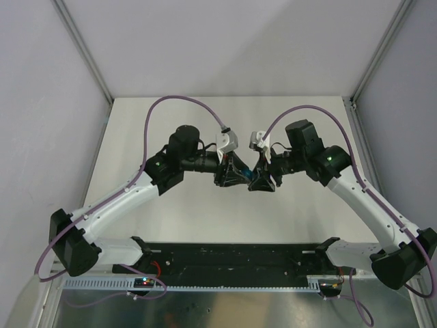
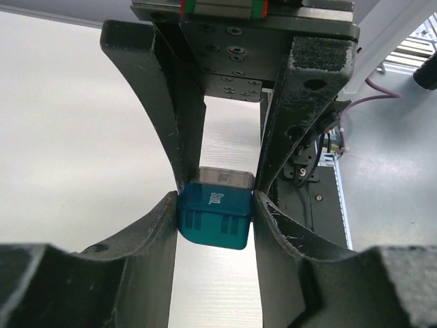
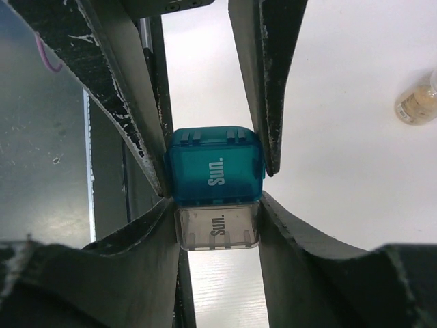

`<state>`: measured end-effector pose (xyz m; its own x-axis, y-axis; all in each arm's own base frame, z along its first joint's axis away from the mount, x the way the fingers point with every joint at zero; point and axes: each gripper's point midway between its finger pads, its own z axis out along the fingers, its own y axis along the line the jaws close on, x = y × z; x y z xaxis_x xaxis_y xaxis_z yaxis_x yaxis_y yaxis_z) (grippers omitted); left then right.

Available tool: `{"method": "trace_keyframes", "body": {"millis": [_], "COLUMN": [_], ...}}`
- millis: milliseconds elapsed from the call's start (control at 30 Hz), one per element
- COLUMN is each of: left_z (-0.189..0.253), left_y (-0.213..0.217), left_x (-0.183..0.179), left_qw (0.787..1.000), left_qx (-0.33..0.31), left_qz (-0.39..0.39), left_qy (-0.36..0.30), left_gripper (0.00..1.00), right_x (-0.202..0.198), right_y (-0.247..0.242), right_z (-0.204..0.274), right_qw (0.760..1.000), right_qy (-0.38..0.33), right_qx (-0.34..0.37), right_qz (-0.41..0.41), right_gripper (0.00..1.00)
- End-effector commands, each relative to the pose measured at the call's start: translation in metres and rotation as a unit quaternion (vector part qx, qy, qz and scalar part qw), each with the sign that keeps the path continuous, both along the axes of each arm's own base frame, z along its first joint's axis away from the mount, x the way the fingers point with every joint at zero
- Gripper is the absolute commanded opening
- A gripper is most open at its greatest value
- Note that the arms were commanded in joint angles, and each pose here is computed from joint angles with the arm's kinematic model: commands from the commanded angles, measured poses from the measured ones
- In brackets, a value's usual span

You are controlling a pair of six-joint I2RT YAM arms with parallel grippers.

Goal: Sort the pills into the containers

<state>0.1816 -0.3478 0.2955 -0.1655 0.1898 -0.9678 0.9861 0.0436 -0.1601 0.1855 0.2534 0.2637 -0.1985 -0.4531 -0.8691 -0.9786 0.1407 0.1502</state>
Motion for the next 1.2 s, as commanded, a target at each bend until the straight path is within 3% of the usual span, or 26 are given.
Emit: {"method": "trace_keyframes", "body": {"millis": [0,100,267,367,500,667,1067,1167], "left_z": [0.013,0.011,0.014,0.014,0.012,0.007,0.015,0.016], "left_y": [0.006,0.007,0.004,0.000,-0.005,-0.009,-0.010,-0.007], "left_x": [-0.012,-0.014,-0.017,-0.015,-0.014,-0.009,-0.004,-0.006], "left_qw": [0.999,0.999,0.999,0.998,0.998,0.998,0.997,0.997], "left_qx": [-0.022,-0.022,-0.026,-0.025,-0.021,-0.014,-0.019,-0.021], "left_qz": [-0.019,-0.025,-0.040,-0.048,-0.058,-0.061,-0.055,-0.054], "left_qy": [-0.022,-0.022,-0.016,-0.014,-0.013,-0.017,-0.041,-0.052], "left_gripper": [0.03,0.29,0.70,0.80,0.83,0.76,0.21,0.13], "right_x": [0.000,-0.001,-0.003,-0.005,-0.007,-0.008,-0.012,-0.014], "right_y": [-0.003,-0.006,-0.006,-0.004,-0.004,-0.004,-0.003,-0.003], "right_z": [0.010,0.007,0.000,-0.002,-0.004,-0.007,-0.020,-0.023], "right_qw": [1.000,0.999,0.999,0.999,0.999,0.999,0.999,0.999], "right_qy": [-0.028,-0.035,-0.039,-0.039,-0.038,-0.036,-0.004,0.011], "right_qx": [0.011,0.000,-0.018,-0.022,-0.027,-0.034,-0.046,-0.041], "right_qz": [0.004,0.003,0.007,0.011,0.012,0.013,0.020,0.022], "right_gripper": [0.18,0.07,0.00,0.00,0.00,0.00,0.00,0.00]}}
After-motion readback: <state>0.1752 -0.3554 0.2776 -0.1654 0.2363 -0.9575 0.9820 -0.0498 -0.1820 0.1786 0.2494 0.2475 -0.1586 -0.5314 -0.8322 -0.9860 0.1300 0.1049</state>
